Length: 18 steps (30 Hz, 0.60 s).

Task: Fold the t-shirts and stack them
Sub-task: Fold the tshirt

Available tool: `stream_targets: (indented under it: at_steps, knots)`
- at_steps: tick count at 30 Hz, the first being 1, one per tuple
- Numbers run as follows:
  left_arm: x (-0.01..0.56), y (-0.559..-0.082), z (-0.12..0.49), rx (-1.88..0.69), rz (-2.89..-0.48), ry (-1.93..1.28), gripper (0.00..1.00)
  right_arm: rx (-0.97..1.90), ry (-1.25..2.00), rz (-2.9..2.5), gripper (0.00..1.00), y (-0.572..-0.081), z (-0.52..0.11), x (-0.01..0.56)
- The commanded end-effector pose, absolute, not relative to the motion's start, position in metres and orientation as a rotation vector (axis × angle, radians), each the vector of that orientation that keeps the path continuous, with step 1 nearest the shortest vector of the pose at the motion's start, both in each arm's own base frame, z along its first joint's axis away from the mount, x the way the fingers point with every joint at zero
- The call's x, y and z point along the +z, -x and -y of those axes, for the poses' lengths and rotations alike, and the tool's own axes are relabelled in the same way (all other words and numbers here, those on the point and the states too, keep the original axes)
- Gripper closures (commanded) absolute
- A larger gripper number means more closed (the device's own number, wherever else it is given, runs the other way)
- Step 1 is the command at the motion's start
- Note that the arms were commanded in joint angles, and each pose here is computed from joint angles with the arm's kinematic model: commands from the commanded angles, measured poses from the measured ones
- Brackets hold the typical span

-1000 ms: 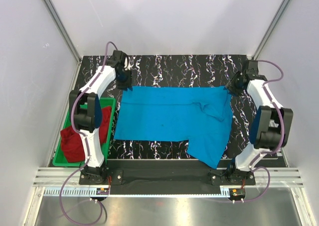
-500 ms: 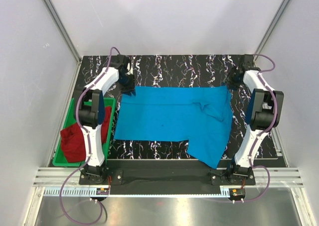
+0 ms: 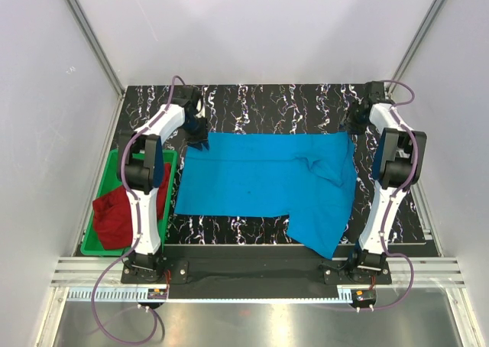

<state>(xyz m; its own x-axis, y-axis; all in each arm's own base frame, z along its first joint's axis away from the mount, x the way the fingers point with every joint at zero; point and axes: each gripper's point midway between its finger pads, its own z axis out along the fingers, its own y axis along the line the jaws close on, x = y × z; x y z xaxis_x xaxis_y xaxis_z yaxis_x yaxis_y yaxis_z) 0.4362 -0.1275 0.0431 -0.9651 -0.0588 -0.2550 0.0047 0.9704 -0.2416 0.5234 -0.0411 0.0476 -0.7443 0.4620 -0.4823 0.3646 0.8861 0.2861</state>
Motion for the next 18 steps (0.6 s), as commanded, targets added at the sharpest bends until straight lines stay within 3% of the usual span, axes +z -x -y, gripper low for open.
stream_targets:
  at_steps: [1, 8, 11, 16, 18]
  knots:
    - [0.054, -0.449, 0.132, -0.378, -2.813, 0.039, 0.65, 0.233, -0.552, -2.484, 0.49, -0.532, 0.044, 0.055]
    - [0.050, -0.451, 0.130, -0.367, -2.819, 0.040, 0.65, 0.225, -0.552, -2.513, 0.54, -0.529, 0.045, 0.045]
    - [0.044, -0.452, 0.128, -0.360, -2.832, 0.060, 0.64, 0.191, -0.563, -2.507, 0.65, -0.530, 0.050, 0.046]
    - [0.031, -0.451, 0.123, -0.362, -2.861, 0.107, 0.64, 0.153, -0.623, -2.507, 0.96, -0.526, 0.065, 0.041]
    - [0.025, -0.449, 0.120, -0.365, -2.872, 0.135, 0.65, 0.116, -0.657, -2.498, 1.00, -0.524, 0.073, 0.042]
